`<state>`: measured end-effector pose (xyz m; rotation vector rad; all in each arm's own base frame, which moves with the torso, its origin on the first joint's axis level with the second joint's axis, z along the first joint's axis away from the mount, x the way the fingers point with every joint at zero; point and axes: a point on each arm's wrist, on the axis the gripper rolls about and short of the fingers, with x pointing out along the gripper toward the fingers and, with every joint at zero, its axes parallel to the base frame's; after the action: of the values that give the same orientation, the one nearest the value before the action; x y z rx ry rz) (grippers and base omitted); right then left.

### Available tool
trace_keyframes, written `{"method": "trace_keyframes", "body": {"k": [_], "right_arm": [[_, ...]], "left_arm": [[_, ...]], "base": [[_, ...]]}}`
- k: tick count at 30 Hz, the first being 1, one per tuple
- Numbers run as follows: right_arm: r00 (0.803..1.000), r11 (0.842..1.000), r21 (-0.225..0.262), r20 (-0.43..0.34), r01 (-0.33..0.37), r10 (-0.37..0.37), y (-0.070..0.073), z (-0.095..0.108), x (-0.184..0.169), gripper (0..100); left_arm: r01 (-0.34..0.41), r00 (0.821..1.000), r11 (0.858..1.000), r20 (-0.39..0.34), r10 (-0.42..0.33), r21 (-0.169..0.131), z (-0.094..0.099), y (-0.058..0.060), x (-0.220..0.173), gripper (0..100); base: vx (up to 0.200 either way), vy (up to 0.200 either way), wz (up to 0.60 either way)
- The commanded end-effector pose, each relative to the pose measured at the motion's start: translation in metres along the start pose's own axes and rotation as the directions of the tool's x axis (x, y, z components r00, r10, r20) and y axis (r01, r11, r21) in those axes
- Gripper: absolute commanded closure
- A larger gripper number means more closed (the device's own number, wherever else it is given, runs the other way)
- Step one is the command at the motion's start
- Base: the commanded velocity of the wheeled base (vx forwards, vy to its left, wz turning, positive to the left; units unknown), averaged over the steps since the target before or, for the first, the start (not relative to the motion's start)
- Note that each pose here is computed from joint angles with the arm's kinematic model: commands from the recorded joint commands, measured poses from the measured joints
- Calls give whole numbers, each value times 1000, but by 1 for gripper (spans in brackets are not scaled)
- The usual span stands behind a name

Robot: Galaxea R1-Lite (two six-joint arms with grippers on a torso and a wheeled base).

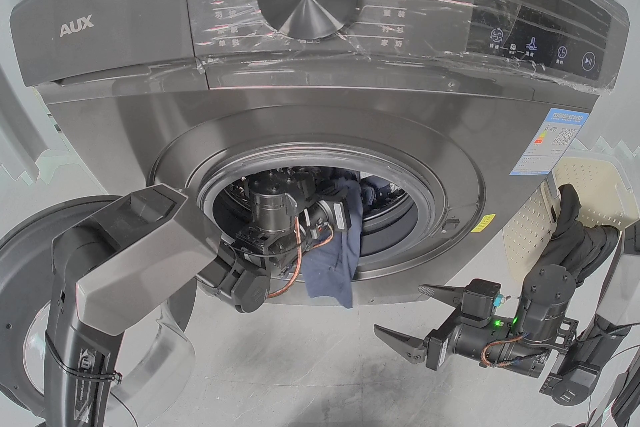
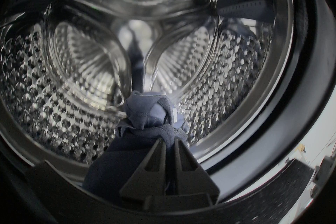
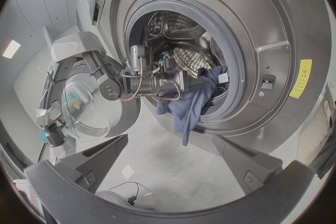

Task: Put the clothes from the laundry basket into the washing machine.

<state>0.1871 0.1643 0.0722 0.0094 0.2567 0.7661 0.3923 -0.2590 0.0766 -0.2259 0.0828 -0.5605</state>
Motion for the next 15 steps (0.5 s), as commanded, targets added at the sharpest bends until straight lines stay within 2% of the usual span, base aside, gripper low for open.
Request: {"method": "trace_keyframes", "body": {"k": [1,3,5,9,10,12,15], "right_arm": [[1000,1000,0,-3,0,0,0,-1,0,0],[1000,1000,0,-1,0,0,0,0,0,0],[1000,1000,-2,-1,0,0,0,0,0,0],[1000,1000,0,2,-1,1,0,0,0,0],[1000,1000,0,2,-1,1,0,0,0,0],[1000,1000,0,2,1,-1,0,0,1,0],[1000,1000,0,3,-1,1,0,0,1,0]], "left_arm": [[32,995,999,93,-30,-20,19,-11,5,100],[31,994,999,103,-27,-36,20,-12,6,100],[25,995,999,95,-21,-39,18,-10,5,100],[5,999,999,38,-4,-35,5,-7,-3,100],[3,1000,999,31,-2,-35,4,-6,-5,0],[-2,1000,999,8,2,-34,1,-6,-9,0],[-14,997,1000,-81,12,-16,-12,-7,-24,0]], "base": [[0,0,0],[0,0,0],[0,0,0],[0,0,0],[0,0,0],[0,0,0],[0,0,0]]}}
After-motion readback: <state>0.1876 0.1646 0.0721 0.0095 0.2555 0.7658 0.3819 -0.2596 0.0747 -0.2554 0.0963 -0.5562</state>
